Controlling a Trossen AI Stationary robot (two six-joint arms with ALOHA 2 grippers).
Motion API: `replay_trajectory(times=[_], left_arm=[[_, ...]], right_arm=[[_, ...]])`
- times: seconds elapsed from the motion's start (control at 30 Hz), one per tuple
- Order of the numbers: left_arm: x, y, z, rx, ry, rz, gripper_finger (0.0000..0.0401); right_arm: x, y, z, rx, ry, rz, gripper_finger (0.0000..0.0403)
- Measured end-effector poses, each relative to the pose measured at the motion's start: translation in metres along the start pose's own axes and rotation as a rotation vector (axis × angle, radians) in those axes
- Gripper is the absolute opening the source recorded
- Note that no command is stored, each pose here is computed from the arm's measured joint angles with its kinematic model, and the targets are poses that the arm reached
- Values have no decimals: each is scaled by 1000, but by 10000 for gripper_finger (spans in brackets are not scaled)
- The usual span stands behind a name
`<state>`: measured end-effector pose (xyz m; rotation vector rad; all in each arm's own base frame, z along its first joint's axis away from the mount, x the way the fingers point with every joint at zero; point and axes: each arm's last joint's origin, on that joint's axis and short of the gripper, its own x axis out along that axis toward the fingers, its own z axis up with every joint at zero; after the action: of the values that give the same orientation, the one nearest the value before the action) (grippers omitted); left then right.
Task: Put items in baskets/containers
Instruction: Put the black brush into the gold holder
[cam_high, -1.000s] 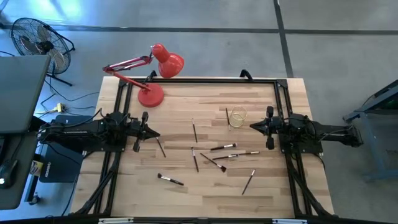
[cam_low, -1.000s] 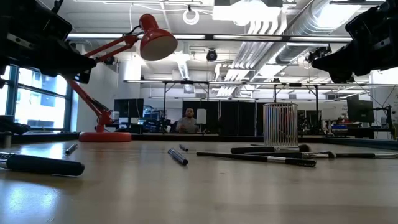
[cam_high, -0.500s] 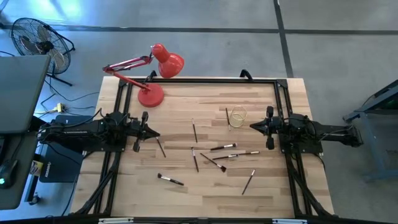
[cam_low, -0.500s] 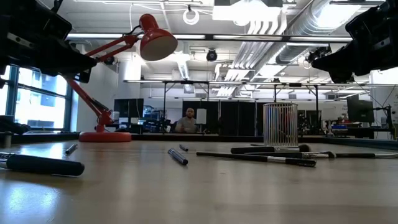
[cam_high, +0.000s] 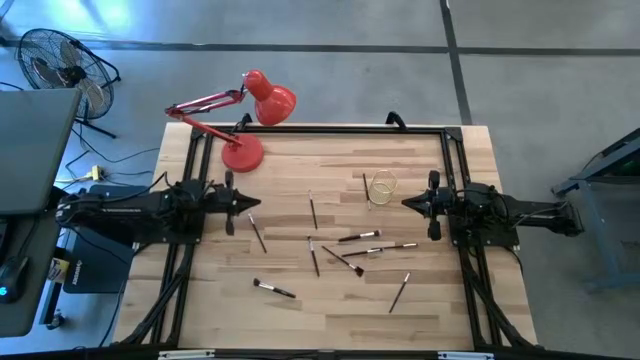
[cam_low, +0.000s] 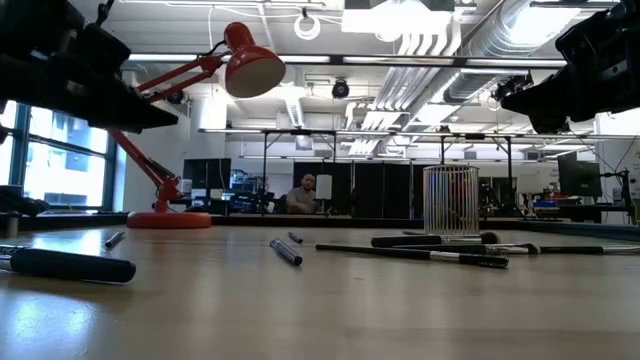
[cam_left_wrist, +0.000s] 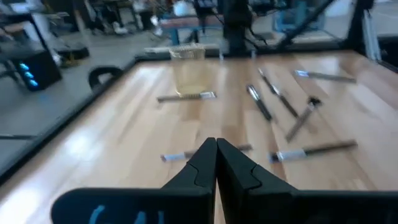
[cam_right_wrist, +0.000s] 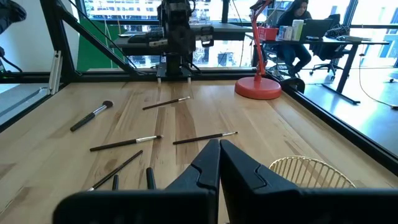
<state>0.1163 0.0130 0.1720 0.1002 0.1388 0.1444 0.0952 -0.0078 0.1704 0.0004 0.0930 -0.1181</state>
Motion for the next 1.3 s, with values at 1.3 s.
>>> replay_trajectory(times=[1.3], left_arm=[[213,-26,75,369,743,-418,92]], right_arm=[[0,0,1,0,-12,0,5]])
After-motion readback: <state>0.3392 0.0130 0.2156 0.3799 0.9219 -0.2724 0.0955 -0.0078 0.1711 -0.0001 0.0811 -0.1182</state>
